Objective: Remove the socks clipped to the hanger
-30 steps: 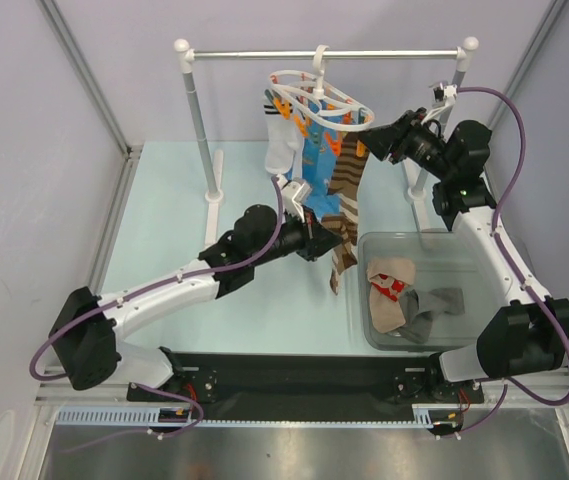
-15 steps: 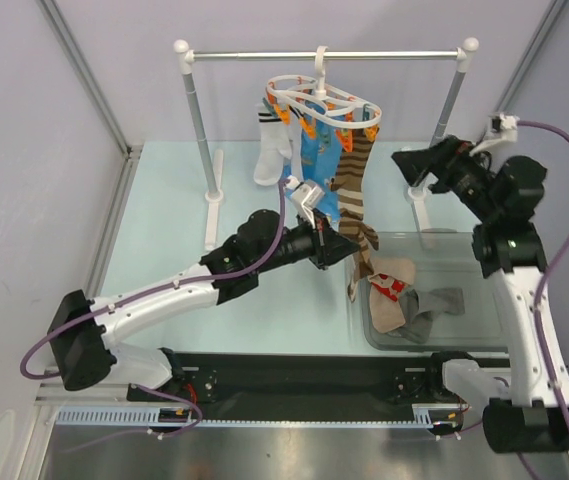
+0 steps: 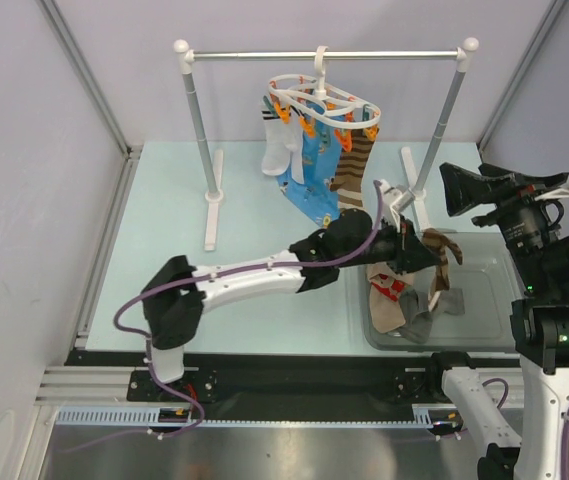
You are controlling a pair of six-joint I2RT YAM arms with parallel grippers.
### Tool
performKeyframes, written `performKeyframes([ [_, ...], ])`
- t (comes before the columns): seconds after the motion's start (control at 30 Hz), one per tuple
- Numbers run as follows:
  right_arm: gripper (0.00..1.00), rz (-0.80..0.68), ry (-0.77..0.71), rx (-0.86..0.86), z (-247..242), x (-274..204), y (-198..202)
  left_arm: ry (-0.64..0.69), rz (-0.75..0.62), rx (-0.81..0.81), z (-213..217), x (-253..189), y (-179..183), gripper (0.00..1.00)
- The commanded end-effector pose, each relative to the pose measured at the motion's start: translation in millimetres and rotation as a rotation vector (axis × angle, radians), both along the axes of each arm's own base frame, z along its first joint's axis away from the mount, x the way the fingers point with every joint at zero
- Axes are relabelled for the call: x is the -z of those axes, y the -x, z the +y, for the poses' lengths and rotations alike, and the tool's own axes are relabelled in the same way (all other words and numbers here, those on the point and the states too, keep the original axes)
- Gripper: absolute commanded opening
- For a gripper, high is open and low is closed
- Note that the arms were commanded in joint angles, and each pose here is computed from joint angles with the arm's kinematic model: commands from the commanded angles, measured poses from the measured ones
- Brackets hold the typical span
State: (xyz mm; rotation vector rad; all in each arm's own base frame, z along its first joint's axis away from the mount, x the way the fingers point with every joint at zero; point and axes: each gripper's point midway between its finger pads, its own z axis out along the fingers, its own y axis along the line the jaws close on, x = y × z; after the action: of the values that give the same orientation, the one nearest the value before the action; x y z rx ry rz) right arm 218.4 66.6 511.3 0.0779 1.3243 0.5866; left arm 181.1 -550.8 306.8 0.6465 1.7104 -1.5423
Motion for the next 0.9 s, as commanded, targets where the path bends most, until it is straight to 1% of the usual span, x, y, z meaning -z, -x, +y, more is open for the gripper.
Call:
performKeyframes([
  [0.0,1.0,0.065,0.016,0.071,-12,19,-17,0.0,0.067,0.07,-18,8,10,0.29],
  [0.03,1.0,0.07,0.017,0.074,-12,20,-18,-0.026,0.08,0.069,-19,18,9,0.45],
  [0.1,1.0,0.079,0.015,0.085,-14,24,-22,-0.055,0.079,0.069,-15,30,10,0.56],
  [0.13,1.0,0.085,0.009,0.086,-15,27,-24,-0.075,0.077,0.053,-11,34,7,0.67],
  [0.2,1.0,0.094,-0.007,0.081,-14,34,-32,-0.096,0.047,0.024,2,33,3,0.73],
  [0.23,1.0,0.097,-0.018,0.071,-12,37,-35,-0.118,0.045,-0.007,10,35,-6,0.76],
  [0.3,1.0,0.122,-0.026,0.042,-7,50,-48,-0.122,0.039,-0.027,28,29,-10,0.79],
  [0.33,1.0,0.134,-0.039,0.033,-5,55,-54,-0.129,0.045,-0.048,39,29,-20,0.79],
  [0.37,1.0,0.131,-0.045,0.032,-5,57,-60,-0.154,0.053,-0.059,49,39,-23,0.79],
  [0.4,1.0,0.158,-0.043,0.026,-4,70,-69,-0.137,0.039,-0.076,63,24,-25,0.79],
  [0.43,1.0,0.181,-0.042,0.022,-3,82,-80,-0.16,0.049,-0.113,77,29,-35,0.79],
  [0.47,1.0,0.157,-0.023,-0.004,1,83,-88,-0.201,0.056,-0.152,92,46,-41,0.79],
  [0.5,0.99,0.178,-0.007,-0.024,5,99,-97,-0.207,0.052,-0.183,105,45,-45,0.79],
  [0.53,1.0,0.207,0.009,-0.046,8,114,-112,-0.185,0.04,-0.236,127,31,-55,0.78],
  [0.57,0.99,0.178,0.041,-0.07,12,114,-120,-0.217,0.054,-0.285,146,49,-60,0.78],
  [0.6,0.99,0.177,0.066,-0.119,20,120,-124,-0.219,0.058,-0.317,159,51,-65,0.79],
  [0.63,0.97,0.185,0.08,-0.135,22,128,-133,-0.183,0.043,-0.372,183,35,-74,0.78],
  [0.67,0.97,0.187,0.093,-0.141,24,138,-148,-0.208,0.06,-0.403,198,52,-75,0.79],
  [0.73,0.95,0.179,0.165,-0.177,31,162,-160,-0.198,0.062,-0.467,223,52,-85,0.79],
  [0.77,0.95,0.149,0.195,-0.199,36,171,-173,-0.189,0.064,-0.483,233,51,-83,0.79],
  [0.8,0.95,0.134,0.237,-0.244,44,179,-176,-0.179,0.067,-0.483,238,48,-82,0.79],
  [0.87,0.9,0.117,0.262,-0.291,53,187,-187,-0.177,0.053,-0.494,248,45,-80,0.79],
])
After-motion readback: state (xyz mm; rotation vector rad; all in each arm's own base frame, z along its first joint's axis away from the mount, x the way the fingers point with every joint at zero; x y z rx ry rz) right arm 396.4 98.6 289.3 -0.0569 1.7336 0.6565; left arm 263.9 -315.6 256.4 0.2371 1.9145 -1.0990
